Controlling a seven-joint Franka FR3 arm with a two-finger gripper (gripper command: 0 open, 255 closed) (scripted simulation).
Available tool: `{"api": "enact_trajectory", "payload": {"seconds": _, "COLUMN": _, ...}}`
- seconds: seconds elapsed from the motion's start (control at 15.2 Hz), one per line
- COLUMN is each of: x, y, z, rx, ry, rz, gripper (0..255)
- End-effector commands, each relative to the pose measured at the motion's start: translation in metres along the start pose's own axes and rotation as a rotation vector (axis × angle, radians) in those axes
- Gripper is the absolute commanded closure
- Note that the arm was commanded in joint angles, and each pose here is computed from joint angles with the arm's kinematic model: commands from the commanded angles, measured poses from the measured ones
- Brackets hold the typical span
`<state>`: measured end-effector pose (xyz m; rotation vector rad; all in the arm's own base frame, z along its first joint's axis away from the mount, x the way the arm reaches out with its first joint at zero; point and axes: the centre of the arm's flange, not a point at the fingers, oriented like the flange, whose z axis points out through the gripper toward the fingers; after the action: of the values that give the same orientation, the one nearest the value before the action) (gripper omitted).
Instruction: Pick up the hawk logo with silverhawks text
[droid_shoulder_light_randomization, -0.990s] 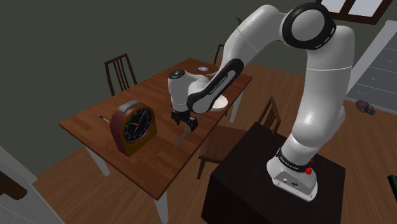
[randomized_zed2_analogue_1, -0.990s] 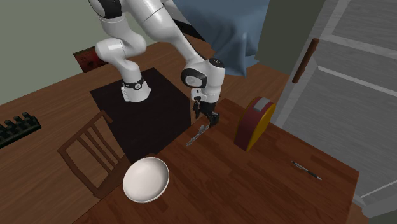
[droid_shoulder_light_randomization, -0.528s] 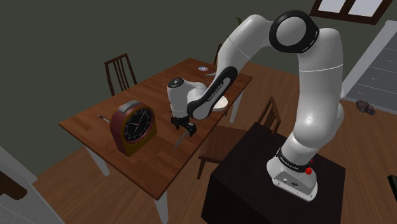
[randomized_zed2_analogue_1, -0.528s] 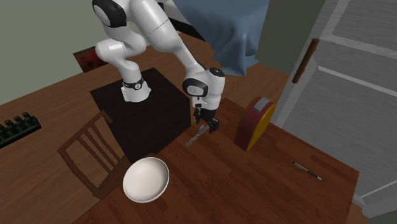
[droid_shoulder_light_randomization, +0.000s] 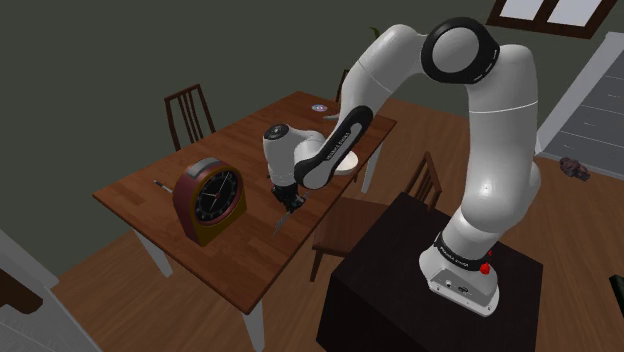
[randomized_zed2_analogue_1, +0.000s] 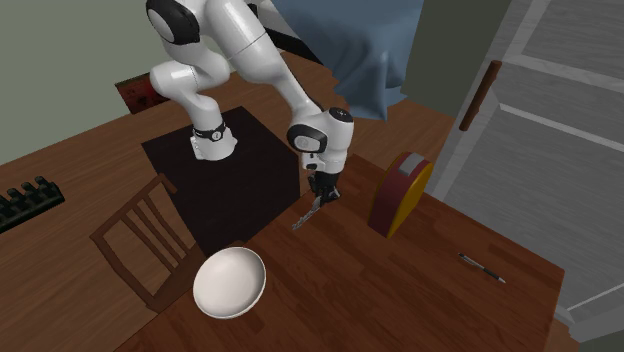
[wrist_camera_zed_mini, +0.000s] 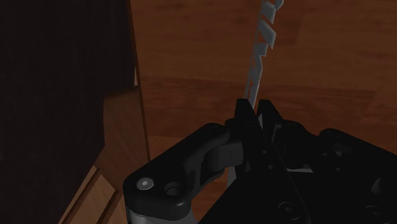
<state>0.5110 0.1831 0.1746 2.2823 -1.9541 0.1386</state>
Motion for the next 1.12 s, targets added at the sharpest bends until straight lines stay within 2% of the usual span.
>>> {"api": "enact_trajectory", "payload": {"seconds": 0.0, "x": 0.0, "y": 0.0, "z": 0.0, "rx": 0.0, "ry": 0.0, "rz": 0.0, "gripper": 255}}
{"api": "enact_trajectory", "payload": {"seconds": 0.2, "x": 0.0, "y": 0.0, "z": 0.0, "rx": 0.0, "ry": 0.0, "rz": 0.0, "gripper": 255}}
{"api": "enact_trajectory", "payload": {"seconds": 1.06, "x": 0.011, "y": 0.003, "z": -0.068, "rx": 0.0, "ry": 0.0, "rz": 0.0, "gripper": 255}}
